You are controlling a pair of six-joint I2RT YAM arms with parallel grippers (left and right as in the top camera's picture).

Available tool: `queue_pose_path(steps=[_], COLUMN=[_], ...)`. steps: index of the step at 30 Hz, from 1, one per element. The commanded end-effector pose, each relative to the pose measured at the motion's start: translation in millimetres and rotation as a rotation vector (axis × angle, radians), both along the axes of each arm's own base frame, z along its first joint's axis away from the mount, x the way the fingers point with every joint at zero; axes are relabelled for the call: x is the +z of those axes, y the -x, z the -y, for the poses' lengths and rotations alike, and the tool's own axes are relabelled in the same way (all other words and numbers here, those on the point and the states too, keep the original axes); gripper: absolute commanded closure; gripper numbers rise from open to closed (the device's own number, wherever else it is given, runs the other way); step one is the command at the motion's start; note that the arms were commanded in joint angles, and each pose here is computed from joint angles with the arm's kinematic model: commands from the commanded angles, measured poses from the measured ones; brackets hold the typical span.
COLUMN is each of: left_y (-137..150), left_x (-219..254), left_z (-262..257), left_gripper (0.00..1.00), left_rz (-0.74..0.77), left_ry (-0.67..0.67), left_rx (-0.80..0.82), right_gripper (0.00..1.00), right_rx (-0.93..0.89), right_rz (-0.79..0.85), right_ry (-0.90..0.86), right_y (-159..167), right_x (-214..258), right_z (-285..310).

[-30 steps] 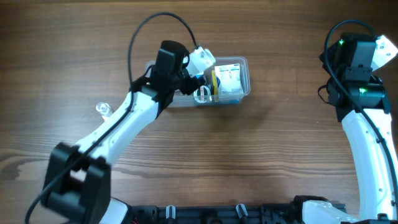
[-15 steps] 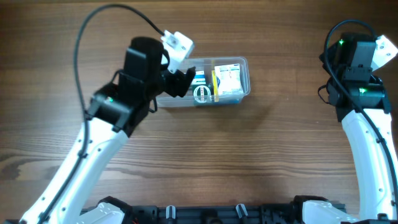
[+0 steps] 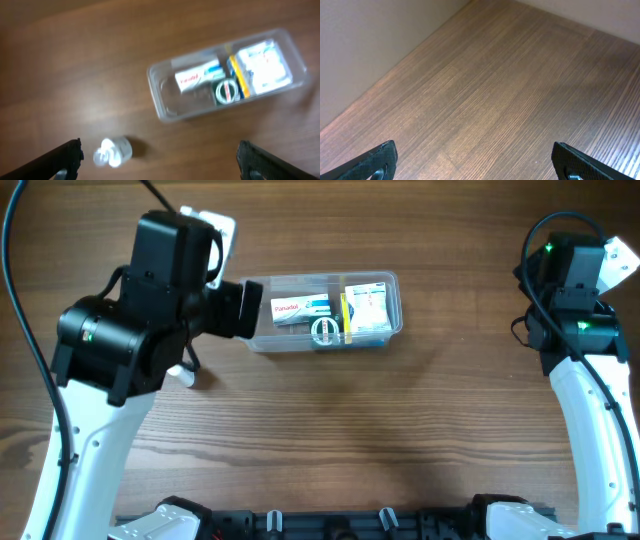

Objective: Pack container
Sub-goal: 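Open left gripper and withdraw it toward the white bottle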

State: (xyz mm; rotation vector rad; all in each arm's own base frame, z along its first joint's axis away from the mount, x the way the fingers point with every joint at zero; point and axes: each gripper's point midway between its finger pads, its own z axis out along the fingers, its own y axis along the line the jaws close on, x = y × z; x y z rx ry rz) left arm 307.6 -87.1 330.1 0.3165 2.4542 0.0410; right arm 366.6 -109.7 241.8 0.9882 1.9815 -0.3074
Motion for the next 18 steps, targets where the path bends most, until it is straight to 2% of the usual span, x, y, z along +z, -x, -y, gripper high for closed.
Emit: queue_pose_path(steps=[1, 5, 13, 18], left_y=[8.1, 16.3, 20.7, 23.3], left_x=[-3.6, -11.9, -21.2, -23.3], left_z=[0.7, -9.0, -85.5, -116.6], left_gripper=[0.00, 0.00, 0.00, 0.00], left_rz=[-0.043, -0.099, -0.159, -0.164], left_ry=[0.023, 0.018, 0.143, 0.154], left_rx=[0.007, 0.051, 0.500, 0.612], right_gripper=[0.00, 0.00, 0.00, 0.00], right_rx=[-0.011, -0.011, -0.011, -0.011], right_rz=[-0.004, -0.004, -0.004, -0.004], right_ry=[0.000, 0.000, 0.000, 0.000], right_y=[-0.6, -0.6, -0.6, -0.6], right_x=[-3.5, -3.5, -3.5, -3.5], right_z=[0.8, 0.8, 0.8, 0.8])
